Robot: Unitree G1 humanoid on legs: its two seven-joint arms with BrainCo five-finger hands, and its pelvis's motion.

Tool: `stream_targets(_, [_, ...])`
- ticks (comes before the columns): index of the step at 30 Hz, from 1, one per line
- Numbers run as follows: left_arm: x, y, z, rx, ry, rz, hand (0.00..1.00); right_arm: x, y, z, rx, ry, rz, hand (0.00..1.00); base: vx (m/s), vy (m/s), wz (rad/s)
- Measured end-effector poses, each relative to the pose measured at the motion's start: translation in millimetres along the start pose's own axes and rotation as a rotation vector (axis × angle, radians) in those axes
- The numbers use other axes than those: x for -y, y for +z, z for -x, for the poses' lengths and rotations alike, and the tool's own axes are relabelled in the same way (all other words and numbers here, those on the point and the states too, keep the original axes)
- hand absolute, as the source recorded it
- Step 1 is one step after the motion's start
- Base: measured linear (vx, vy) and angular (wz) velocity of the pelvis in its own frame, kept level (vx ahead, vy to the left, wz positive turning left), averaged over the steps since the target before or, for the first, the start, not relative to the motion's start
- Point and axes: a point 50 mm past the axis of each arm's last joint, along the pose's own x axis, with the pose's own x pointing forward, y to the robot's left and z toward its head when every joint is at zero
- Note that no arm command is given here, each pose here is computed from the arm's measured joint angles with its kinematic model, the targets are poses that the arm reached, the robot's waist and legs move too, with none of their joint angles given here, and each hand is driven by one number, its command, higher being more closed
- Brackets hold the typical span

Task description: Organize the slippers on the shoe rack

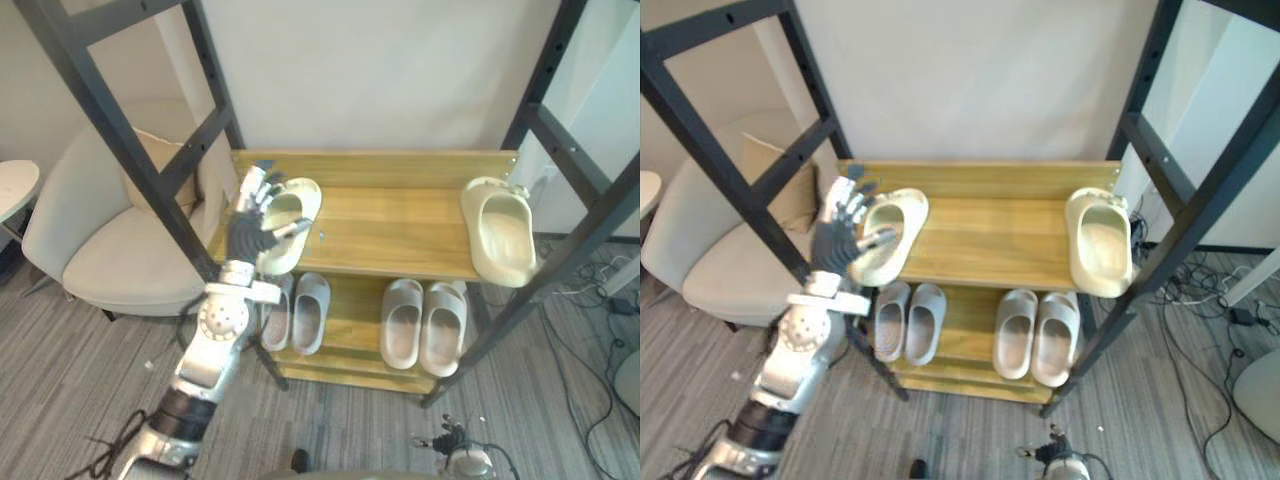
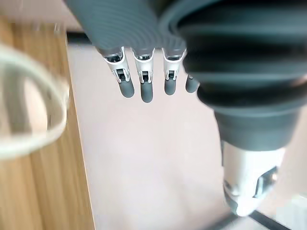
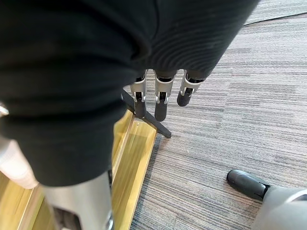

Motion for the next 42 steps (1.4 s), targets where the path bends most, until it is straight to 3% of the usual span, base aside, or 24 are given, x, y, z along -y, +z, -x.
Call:
stream_targets(15, [-72.0, 5.8, -48.2, -0.023, 0.150, -0.268, 0.00, 9.1, 2.3, -2.4, -0.018, -0.026, -0.073, 0.00, 0.01, -0.008, -0.04])
stream_targets(42, [-99.0, -17.0, -61.3, -0.205, 0.076, -0.583, 0.00, 18.2, 6.2, -4.5, -0.017, -0.063, -0.169, 0.00, 0.00, -0.007, -0.05])
